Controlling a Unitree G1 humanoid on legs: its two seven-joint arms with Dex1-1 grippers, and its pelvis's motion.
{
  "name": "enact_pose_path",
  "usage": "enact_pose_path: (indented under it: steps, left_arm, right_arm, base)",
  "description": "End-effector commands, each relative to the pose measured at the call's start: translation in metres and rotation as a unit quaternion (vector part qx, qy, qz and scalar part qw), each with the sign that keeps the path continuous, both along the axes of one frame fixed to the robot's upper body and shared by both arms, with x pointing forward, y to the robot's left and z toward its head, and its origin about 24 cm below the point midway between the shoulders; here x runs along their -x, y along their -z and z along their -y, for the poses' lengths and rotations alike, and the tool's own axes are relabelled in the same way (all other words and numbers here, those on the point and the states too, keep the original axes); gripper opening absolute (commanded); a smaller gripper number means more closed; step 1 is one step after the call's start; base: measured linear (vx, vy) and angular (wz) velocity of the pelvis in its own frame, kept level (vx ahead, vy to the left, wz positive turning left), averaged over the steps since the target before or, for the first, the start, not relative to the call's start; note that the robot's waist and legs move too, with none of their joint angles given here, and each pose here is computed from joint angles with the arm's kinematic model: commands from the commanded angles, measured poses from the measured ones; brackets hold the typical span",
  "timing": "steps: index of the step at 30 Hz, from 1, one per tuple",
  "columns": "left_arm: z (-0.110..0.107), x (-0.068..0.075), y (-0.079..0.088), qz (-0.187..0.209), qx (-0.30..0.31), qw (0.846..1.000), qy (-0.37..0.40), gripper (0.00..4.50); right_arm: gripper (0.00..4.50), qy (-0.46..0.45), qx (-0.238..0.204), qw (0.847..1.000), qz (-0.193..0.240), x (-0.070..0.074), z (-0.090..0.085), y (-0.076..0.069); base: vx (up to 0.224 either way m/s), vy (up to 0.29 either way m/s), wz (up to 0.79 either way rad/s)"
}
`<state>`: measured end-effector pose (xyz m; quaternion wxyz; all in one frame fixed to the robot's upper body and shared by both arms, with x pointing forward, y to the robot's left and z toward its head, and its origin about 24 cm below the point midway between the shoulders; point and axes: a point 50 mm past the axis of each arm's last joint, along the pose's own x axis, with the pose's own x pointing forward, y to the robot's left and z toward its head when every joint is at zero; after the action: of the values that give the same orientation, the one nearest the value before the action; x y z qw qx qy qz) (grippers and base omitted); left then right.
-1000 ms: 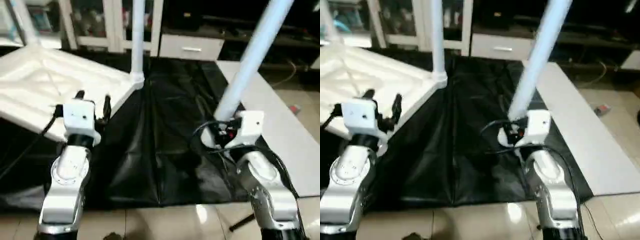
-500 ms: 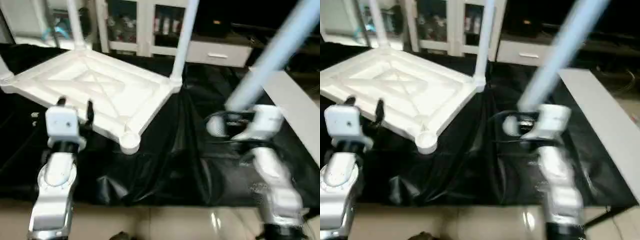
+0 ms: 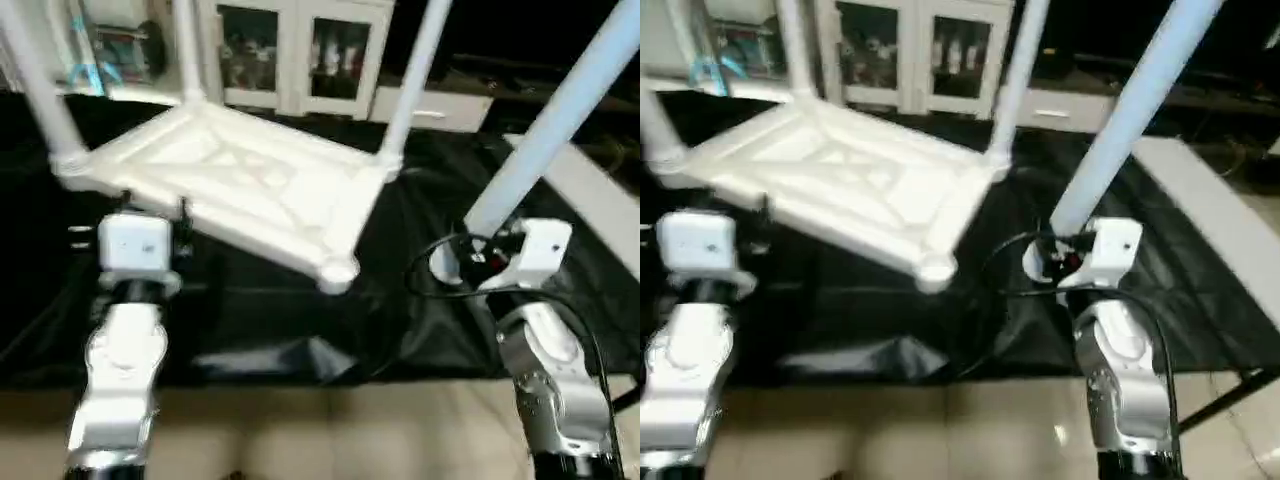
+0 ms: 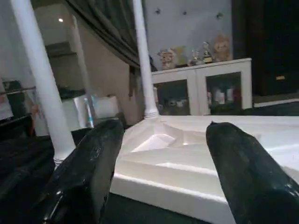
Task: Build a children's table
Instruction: Pick table leg
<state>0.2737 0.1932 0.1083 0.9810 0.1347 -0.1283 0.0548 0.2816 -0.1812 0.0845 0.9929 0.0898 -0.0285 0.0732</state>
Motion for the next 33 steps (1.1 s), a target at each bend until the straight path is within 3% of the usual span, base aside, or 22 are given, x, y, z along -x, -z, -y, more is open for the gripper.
enact_pose_path:
  steps: [1, 5, 18, 27, 33]
  left_arm:
    - [0.007, -0.004, 0.003, -0.012, 0.019, 1.000, 0.014, 3.34]
    - [0.010, -0.005, 0.010, -0.039, 0.020, 0.999, 0.016, 3.34]
    - [0.018, -0.008, 0.003, -0.027, 0.004, 0.997, 0.072, 3.34]
    - [0.025, -0.012, 0.004, -0.030, 0.003, 0.996, 0.090, 3.34]
    - [0.024, -0.012, 0.003, -0.028, 0.004, 0.996, 0.084, 3.34]
  right_arm:
    - [1.88, 0.006, 0.009, 1.000, 0.011, -0.001, 0.006, -0.007]
    - [1.88, 0.004, 0.016, 1.000, -0.008, 0.003, 0.007, -0.001]
    - [1.88, 0.021, 0.041, 0.999, -0.002, 0.005, 0.013, -0.004]
    - [1.88, 0.031, 0.053, 0.998, 0.000, 0.006, 0.018, -0.006]
    - [1.88, 0.016, 0.060, 0.998, -0.002, 0.004, 0.014, -0.006]
  base:
    - [-0.112, 0.019, 0.27]
    - [-0.092, -0.058, 0.06]
    - [-0.025, -0.038, -0.14]
    - [0.136, 0.023, -0.03]
    - [0.215, -0.043, 0.51]
